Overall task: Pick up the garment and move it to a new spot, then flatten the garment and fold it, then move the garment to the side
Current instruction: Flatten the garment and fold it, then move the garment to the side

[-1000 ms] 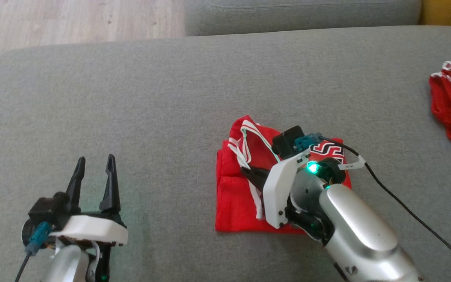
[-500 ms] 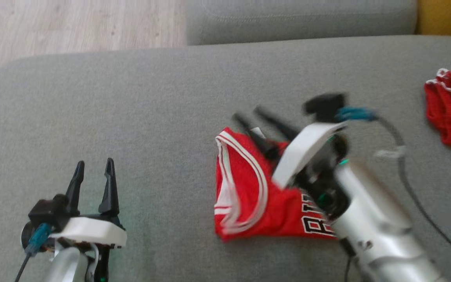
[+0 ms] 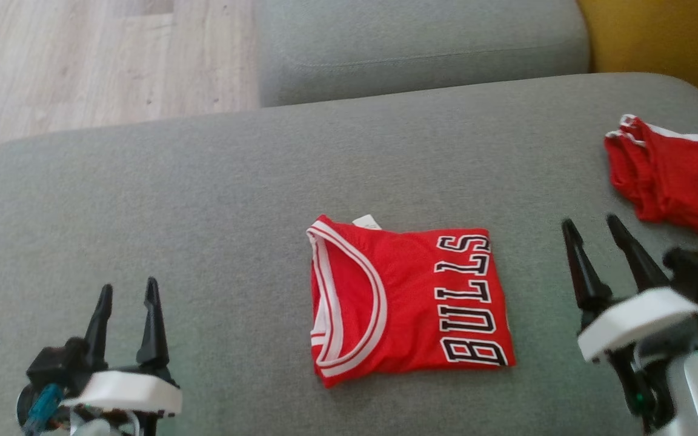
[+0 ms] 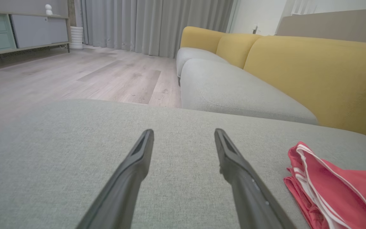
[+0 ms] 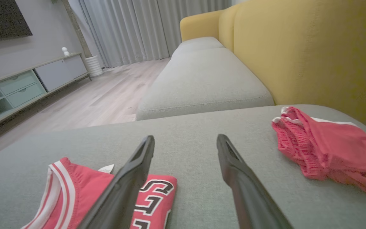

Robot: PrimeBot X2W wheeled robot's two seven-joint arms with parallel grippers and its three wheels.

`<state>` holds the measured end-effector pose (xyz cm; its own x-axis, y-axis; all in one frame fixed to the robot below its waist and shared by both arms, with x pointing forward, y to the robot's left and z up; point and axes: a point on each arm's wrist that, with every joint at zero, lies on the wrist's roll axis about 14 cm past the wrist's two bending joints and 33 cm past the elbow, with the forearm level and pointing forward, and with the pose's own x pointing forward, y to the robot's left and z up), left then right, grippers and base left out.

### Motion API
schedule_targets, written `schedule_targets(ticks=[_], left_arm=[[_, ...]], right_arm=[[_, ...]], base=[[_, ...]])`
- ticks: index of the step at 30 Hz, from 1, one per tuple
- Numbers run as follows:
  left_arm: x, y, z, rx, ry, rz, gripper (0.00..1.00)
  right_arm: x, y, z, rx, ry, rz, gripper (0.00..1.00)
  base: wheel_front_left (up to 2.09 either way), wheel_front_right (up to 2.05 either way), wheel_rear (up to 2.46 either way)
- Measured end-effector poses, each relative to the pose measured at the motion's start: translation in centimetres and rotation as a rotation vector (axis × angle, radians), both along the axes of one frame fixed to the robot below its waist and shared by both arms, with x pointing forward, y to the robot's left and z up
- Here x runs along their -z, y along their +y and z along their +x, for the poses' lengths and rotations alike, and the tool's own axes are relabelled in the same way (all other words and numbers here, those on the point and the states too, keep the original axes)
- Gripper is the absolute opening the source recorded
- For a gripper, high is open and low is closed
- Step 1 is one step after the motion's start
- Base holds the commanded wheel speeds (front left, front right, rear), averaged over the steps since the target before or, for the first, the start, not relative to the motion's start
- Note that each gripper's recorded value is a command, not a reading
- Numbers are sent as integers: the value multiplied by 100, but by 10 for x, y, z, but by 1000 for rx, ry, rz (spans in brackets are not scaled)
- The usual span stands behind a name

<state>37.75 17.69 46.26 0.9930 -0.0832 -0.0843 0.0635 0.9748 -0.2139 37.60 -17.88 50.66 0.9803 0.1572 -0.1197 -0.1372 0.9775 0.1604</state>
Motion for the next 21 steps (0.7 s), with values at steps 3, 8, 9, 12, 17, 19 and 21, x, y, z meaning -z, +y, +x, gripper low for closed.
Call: schedule_targets(ticks=[3, 8, 9, 12, 17, 19, 21], left_arm=[[0, -3, -2, 5, 0, 0, 100], [5, -4, -8, 11, 11, 16, 100], [5, -3, -9, 8, 12, 16, 100], [4, 0, -10, -3, 8, 13, 100], [5, 1, -14, -10, 12, 10, 100], [6, 2, -14, -10, 13, 14, 100], [7, 2, -14, -10, 15, 16, 100]], right_arm=[[9, -9, -12, 28, 19, -19, 100], [16, -14, -21, 46, 34, -31, 100], [15, -15, -22, 50, 32, -34, 100], [13, -18, -21, 62, 20, -40, 100], [13, -12, -19, 58, 19, -21, 100], [13, -11, -19, 56, 20, -20, 100], [15, -11, -18, 54, 26, -20, 100]], base=[[0, 0, 0], [0, 0, 0], [0, 0, 0], [0, 0, 0], [0, 0, 0], [0, 0, 0], [0, 0, 0]])
